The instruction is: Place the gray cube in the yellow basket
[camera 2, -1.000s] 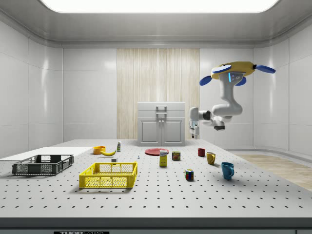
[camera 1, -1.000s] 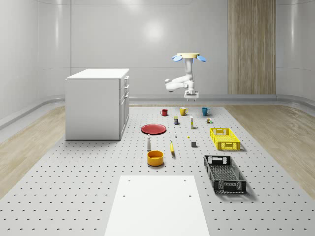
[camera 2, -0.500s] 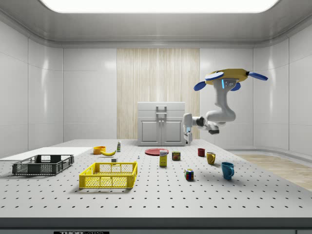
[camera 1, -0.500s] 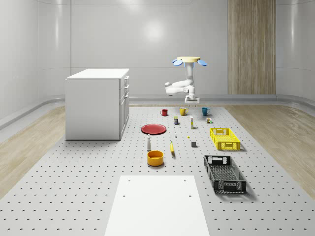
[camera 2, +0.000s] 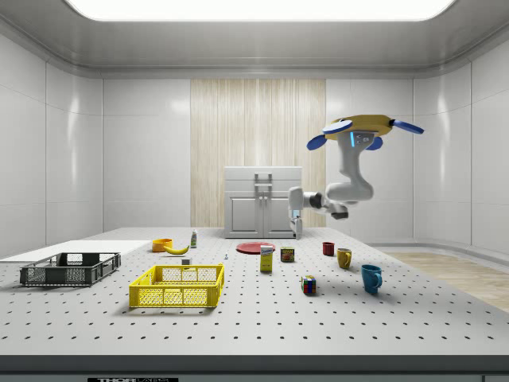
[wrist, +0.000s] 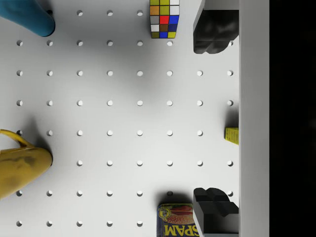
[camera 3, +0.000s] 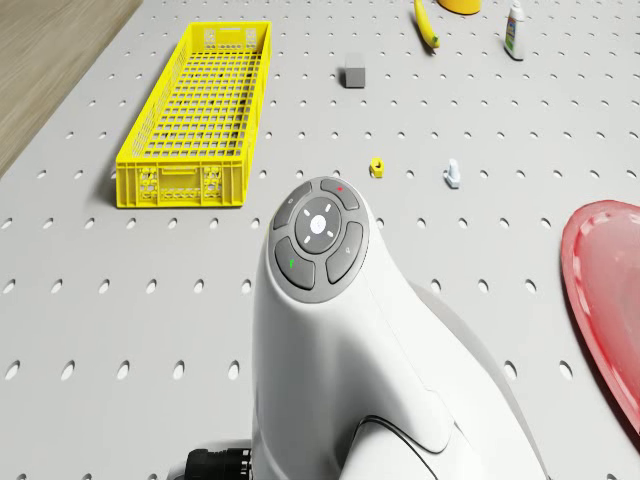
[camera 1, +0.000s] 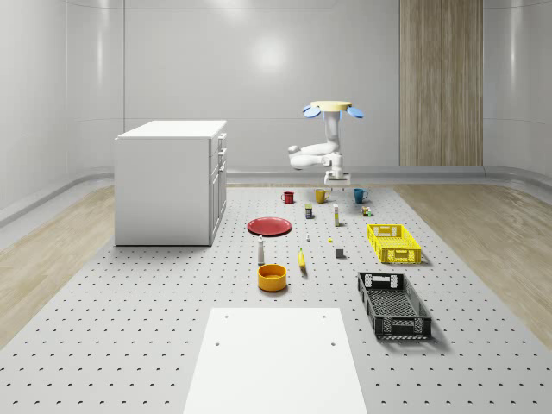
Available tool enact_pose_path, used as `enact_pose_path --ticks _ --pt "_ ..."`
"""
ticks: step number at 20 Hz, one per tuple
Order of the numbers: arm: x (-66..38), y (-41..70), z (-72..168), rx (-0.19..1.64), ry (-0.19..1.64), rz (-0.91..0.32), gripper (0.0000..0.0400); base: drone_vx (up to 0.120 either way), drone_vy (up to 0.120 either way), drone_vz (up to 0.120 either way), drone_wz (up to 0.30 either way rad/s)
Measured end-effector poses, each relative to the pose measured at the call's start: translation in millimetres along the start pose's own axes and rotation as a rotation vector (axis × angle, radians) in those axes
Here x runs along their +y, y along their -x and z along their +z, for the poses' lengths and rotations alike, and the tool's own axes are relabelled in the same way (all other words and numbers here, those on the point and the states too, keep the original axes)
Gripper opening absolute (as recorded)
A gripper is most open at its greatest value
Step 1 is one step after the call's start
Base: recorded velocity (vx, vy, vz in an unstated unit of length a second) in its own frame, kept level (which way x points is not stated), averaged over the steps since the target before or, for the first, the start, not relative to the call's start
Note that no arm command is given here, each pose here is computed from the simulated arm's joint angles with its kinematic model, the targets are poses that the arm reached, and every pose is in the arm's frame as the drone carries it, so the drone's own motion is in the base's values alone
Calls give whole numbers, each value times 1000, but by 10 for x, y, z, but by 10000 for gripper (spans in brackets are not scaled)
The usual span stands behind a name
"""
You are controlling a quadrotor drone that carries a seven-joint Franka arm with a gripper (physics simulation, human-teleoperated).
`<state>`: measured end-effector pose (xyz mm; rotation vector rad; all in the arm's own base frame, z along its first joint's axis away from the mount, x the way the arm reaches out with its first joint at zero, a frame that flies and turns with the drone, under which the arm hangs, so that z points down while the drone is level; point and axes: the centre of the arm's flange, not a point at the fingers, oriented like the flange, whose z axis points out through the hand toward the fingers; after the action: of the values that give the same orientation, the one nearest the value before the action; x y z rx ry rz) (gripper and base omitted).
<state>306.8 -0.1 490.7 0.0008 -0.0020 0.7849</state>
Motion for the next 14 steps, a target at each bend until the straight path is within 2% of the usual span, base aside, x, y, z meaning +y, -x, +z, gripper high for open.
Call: enact_pose_path --ticks 2,14 --pt "0 0 0 0 0 0 400 120 -120 0 0" --pt "0 0 0 0 0 0 400 120 0 0 0"
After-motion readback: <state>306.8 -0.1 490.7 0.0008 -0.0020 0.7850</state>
